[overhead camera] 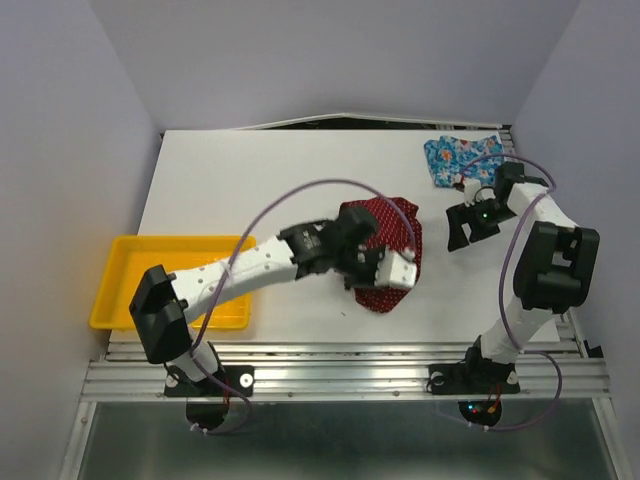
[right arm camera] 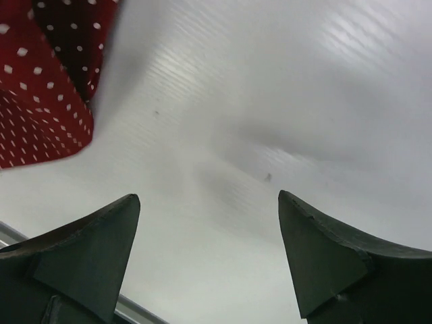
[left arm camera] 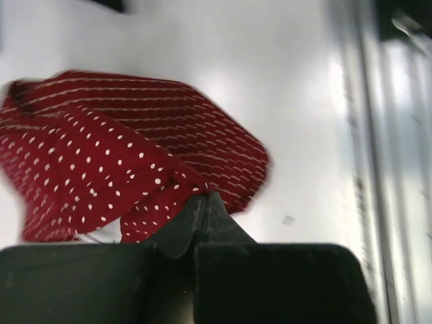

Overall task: Fold and stack the skirts
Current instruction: Flatten the skirt out

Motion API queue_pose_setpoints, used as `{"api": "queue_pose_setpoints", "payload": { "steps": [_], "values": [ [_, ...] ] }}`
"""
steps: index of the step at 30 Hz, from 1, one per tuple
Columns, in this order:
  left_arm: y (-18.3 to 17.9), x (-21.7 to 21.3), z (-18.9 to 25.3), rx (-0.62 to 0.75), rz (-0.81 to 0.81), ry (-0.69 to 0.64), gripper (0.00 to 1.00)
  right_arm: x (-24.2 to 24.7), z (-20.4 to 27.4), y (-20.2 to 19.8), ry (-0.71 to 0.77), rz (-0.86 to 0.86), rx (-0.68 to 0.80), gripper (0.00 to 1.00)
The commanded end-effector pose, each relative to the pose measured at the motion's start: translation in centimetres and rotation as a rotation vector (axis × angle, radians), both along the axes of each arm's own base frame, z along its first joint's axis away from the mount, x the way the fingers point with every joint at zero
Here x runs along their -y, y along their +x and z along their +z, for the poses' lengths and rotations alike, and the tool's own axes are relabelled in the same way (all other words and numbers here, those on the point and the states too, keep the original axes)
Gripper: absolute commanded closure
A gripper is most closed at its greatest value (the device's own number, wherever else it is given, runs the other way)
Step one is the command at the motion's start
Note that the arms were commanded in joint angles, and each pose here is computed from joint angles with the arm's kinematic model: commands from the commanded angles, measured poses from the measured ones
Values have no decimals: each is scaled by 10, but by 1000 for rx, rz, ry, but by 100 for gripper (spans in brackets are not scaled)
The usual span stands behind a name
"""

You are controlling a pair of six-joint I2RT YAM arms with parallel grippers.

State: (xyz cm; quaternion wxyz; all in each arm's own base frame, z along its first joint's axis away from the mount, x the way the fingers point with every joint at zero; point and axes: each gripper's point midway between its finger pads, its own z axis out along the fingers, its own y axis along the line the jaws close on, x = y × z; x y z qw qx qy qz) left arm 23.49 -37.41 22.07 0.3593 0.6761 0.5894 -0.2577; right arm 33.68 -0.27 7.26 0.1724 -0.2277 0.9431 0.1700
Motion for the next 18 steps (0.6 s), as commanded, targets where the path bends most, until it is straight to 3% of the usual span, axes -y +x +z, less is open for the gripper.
{"api": "queue_pose_setpoints", "payload": {
  "steps": [1,5,6,9,10,12,15,16,17,18],
  "values": [
    [-79,-5,-81,141,-203,207,100,13,31,4,20,-25,85,13],
    [-112,23,-117,106,-272,250,100,-13,58,5,177,-19,90,16],
    [-112,28,-121,102,-267,260,94,-20,68,4,222,-11,87,19],
    [-107,32,-107,102,-227,237,57,-31,78,-2,264,5,79,24],
    [-107,35,-81,100,-214,164,45,-40,84,-5,277,23,86,28],
    [-85,30,-46,65,-135,52,36,-52,87,-11,288,29,82,32],
    [-42,-1,11,-59,37,-116,35,-80,86,-29,273,85,100,38],
    [-28,-16,11,-120,129,-132,35,-95,85,-37,258,132,111,38],
    [8,-42,14,-118,249,-164,35,-102,84,-47,241,156,149,38],
    [22,-58,10,-117,313,-169,32,-107,82,-53,223,171,158,38]
  ]
}}
